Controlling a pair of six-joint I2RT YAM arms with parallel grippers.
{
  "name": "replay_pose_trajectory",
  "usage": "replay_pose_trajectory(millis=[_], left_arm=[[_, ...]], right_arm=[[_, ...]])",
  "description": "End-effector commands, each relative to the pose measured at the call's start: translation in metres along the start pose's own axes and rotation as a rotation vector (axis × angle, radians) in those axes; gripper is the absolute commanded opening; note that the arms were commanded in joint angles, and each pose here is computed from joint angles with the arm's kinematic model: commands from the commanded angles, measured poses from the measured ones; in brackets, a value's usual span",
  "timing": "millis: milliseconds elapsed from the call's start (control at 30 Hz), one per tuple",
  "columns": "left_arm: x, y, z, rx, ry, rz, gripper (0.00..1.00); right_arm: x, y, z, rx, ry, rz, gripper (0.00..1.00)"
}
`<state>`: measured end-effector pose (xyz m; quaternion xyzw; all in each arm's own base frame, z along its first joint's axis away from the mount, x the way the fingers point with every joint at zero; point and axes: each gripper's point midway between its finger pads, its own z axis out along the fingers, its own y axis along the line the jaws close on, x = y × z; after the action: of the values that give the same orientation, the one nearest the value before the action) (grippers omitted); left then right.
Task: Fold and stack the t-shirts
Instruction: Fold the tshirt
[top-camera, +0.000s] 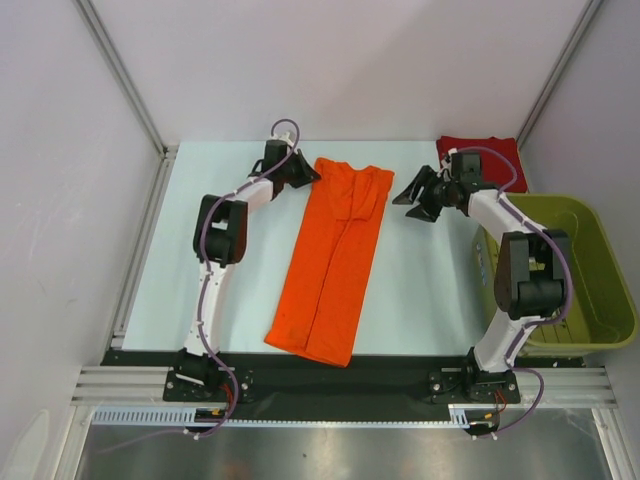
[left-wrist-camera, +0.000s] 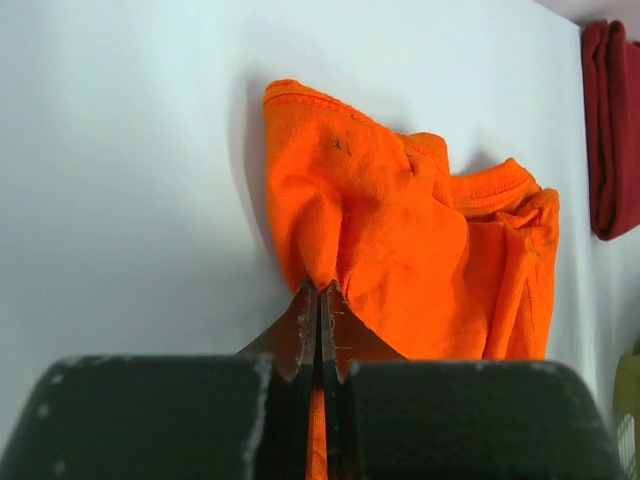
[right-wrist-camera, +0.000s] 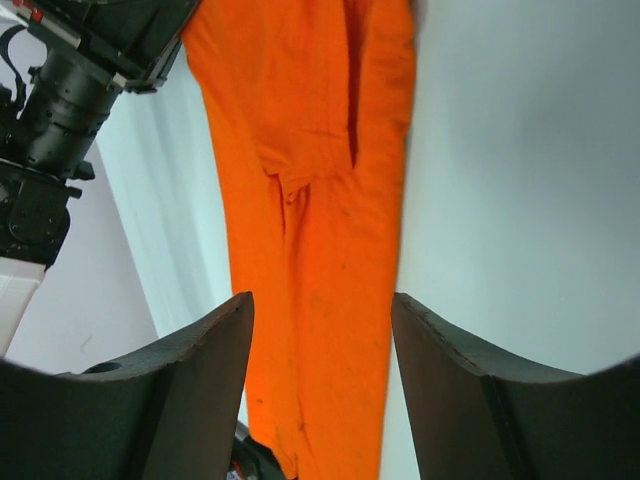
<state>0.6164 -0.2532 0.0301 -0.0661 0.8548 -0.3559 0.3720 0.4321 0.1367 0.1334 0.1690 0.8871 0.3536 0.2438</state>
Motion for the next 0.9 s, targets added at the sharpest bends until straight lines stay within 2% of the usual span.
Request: replay_pose_trajectory(millis=[0,167,267,400,433,567,633,667,700,733,867], left_arm=[[-0.043,-0.013,-0.009,0.038,-0.096,0.026,0.0],[-0.043,-0.01,-0.013,0.029,-0.076,0.04,0.05],[-0.049,-0.006,-0.027,-0.014,-0.082,0.071,0.2],[-0.065,-0.005,-0.049,-0.078,-0.086,0.152,0.52],[-0.069,-0.007,-0.056,-0.089,-0.078,0.161,0.57],[-0.09,-0.028,-0.087,-0.093,-0.094,0.216,0.59],[-0.086,-0.029,-0.102,-0.117,-0.078,0.223,0.59],[-0.094,-0.048,-0.12,-0.092,-0.103,0.233,0.57],[-0.069,-0.047,-0.125,-0.058,-0.043,0.209,0.57],[-0.06,-0.055,-0.131,-0.021,-0.025,0.21,0.56],[0.001,-0.11,-0.156,0.188,0.045,0.308,0.56]], right_arm=[[0.007,0.025,0.013,-0.086,0.008,0.019,0.63],[0.025,0.044,0.046,-0.113,0.078,0.016,0.63],[0.035,0.05,0.063,-0.124,0.131,0.044,0.63],[0.038,0.056,0.076,-0.123,0.143,0.052,0.62],[0.036,0.061,0.077,-0.128,0.136,0.043,0.62],[0.033,0.07,0.088,-0.164,0.135,0.056,0.59],[0.031,0.069,0.095,-0.159,0.132,0.066,0.56],[0.028,0.073,0.096,-0.164,0.128,0.066,0.56],[0.029,0.064,0.101,-0.127,0.135,0.082,0.54],[0.029,0.061,0.103,-0.108,0.133,0.09,0.54],[0.024,0.064,0.108,-0.129,0.112,0.118,0.54]])
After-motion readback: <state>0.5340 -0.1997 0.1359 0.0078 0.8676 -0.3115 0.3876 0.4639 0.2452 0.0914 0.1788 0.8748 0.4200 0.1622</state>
